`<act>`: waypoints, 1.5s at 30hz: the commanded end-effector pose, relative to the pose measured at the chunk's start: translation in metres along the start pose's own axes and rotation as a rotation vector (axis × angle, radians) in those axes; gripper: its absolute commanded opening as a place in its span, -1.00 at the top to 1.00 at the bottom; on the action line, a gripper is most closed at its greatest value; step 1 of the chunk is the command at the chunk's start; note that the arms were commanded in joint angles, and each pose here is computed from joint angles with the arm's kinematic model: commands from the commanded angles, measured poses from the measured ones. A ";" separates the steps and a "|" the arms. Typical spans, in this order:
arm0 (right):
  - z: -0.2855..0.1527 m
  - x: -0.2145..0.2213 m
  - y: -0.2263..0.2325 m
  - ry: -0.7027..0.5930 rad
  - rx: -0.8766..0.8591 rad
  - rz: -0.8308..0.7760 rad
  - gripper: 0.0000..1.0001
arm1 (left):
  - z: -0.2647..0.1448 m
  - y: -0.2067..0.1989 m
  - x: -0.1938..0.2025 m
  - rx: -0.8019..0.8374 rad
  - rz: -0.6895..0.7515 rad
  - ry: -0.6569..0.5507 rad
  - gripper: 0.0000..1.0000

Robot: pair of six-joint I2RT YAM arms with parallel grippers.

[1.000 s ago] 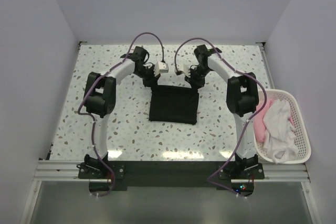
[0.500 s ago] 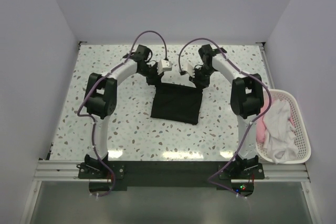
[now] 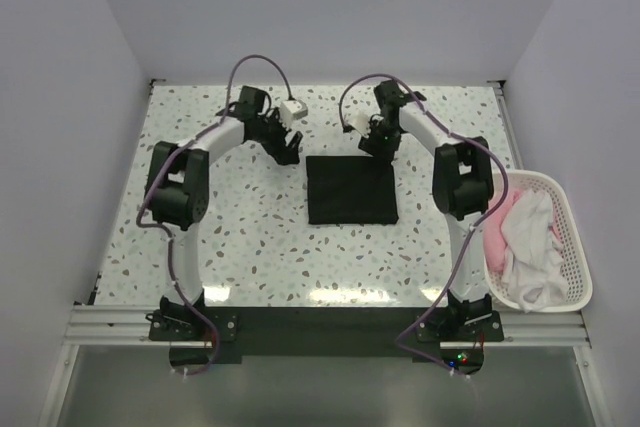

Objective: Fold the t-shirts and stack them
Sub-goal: Fold the tshirt, then neatly place the folded tshirt to the corner

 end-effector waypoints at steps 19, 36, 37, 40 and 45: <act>-0.039 -0.084 0.105 0.011 0.099 0.522 -0.91 | -0.176 -0.090 0.004 -0.317 -0.210 -0.207 -1.00; 0.007 0.041 -0.010 0.309 0.038 0.482 -0.97 | -0.176 -0.086 0.001 -0.321 -0.211 -0.197 -1.00; 0.012 0.053 -0.014 0.332 0.015 0.470 -0.97 | -0.174 -0.084 0.001 -0.322 -0.214 -0.190 -1.00; 0.005 0.087 -0.045 0.343 0.043 0.445 -0.97 | -0.172 -0.081 0.000 -0.325 -0.208 -0.178 -1.00; -0.001 0.138 -0.068 0.363 0.070 0.453 -0.97 | -0.171 -0.076 -0.002 -0.333 -0.201 -0.161 -1.00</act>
Point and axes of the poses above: each gripper's point midway between its finger pads, its own z axis out along the fingers, its own y axis along the line the jaws close on, x = y × z, the point moved 8 cm from there along -z, back along the fingers, and after that the axes turned 6 degrees about -z, right-handed, at the moved point
